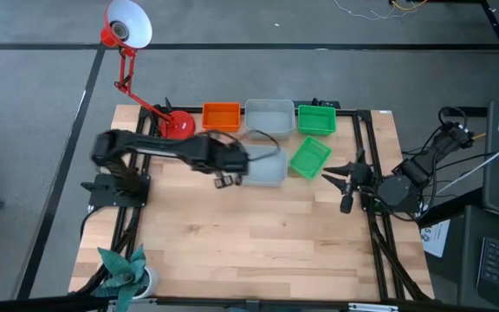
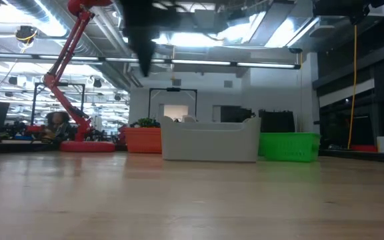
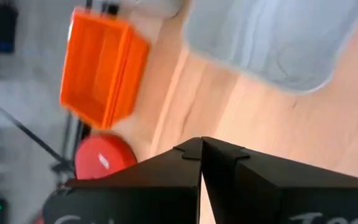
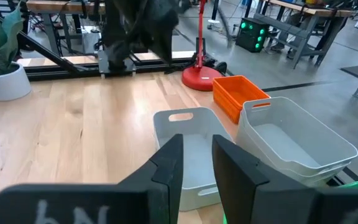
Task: Stack baskets by color
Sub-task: Stack the bottom green bin on the top stacked green bin
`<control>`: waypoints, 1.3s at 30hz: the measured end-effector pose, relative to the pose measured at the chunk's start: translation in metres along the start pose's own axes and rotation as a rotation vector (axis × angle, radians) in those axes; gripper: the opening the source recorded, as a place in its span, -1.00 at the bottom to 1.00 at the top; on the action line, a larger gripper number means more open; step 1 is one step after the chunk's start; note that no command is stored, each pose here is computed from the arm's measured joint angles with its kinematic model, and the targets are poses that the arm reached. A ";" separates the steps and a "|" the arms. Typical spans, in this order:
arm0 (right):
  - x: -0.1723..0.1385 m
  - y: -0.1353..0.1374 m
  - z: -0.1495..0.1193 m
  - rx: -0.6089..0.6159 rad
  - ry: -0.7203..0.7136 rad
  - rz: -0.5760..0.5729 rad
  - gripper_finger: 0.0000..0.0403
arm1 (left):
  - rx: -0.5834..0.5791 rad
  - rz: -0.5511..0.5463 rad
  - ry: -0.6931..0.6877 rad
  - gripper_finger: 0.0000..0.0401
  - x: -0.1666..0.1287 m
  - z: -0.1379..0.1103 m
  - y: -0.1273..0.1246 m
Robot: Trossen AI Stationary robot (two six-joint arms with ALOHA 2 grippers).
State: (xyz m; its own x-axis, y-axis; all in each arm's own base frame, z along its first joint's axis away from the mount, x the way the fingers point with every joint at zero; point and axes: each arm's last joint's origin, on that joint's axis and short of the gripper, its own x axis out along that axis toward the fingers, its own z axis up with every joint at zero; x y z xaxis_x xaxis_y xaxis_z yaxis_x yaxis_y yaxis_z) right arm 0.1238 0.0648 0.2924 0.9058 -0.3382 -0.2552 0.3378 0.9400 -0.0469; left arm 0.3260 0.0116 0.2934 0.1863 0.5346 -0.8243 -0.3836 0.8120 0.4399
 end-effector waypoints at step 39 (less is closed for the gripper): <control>0.030 0.002 -0.002 0.029 0.080 -0.038 -0.57 | -0.196 -0.644 -1.235 -1.00 0.053 -0.255 0.021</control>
State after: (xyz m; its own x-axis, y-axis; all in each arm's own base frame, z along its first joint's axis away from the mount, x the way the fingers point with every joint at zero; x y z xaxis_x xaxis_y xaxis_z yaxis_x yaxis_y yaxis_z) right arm 0.1506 0.0563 0.2826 0.8691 -0.3680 -0.3304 0.3798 0.9246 -0.0305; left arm 0.0975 -0.0030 0.1685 0.9993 0.0277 0.0261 -0.0270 0.9992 -0.0297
